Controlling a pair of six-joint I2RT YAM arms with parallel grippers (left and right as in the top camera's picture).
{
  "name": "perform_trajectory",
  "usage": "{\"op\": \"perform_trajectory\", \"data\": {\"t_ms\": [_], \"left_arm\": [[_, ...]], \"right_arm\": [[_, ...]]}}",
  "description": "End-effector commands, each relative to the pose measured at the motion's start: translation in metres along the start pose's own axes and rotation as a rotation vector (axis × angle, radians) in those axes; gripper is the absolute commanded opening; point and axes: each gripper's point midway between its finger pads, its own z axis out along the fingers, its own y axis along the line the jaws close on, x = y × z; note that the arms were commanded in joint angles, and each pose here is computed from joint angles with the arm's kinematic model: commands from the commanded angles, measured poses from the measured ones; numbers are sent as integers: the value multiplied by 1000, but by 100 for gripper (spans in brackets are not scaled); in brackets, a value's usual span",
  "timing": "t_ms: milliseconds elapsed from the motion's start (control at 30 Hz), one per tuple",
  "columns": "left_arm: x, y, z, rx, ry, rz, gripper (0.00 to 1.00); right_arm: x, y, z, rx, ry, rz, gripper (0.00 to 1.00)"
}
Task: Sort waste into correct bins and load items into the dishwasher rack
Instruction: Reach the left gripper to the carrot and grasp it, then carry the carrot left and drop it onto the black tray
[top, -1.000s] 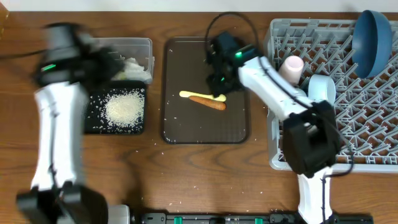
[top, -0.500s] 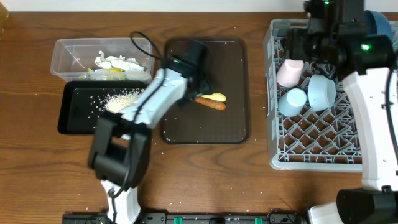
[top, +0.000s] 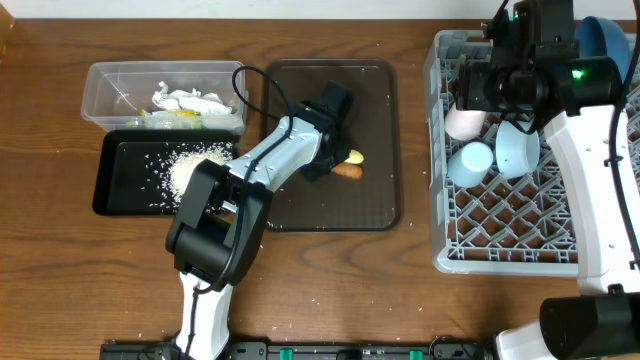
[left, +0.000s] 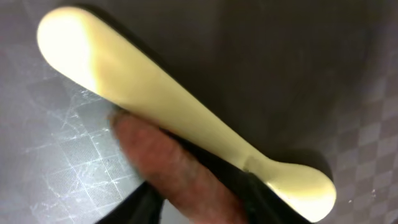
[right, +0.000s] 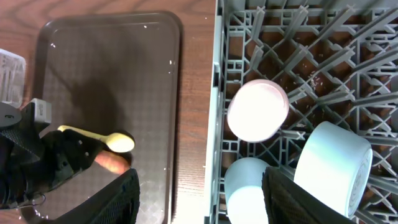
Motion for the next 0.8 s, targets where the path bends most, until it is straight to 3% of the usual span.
{"op": "perform_trajectory", "data": {"t_ms": [0,333,600,767], "left_arm": [[8,4,9,-22,33,-7,35],[-2,0,-18,-5,29,24,13],[-20,-7,-77,78,-59,169,13],[-45,24,-111,26,-128,114,13]], "right_arm": [[3,-2,3,9,11,17,62],[3,-2,3,10,11,17,63],[3,-5,3,28,11,13,64],[3,-5,3,28,12,14,65]]}}
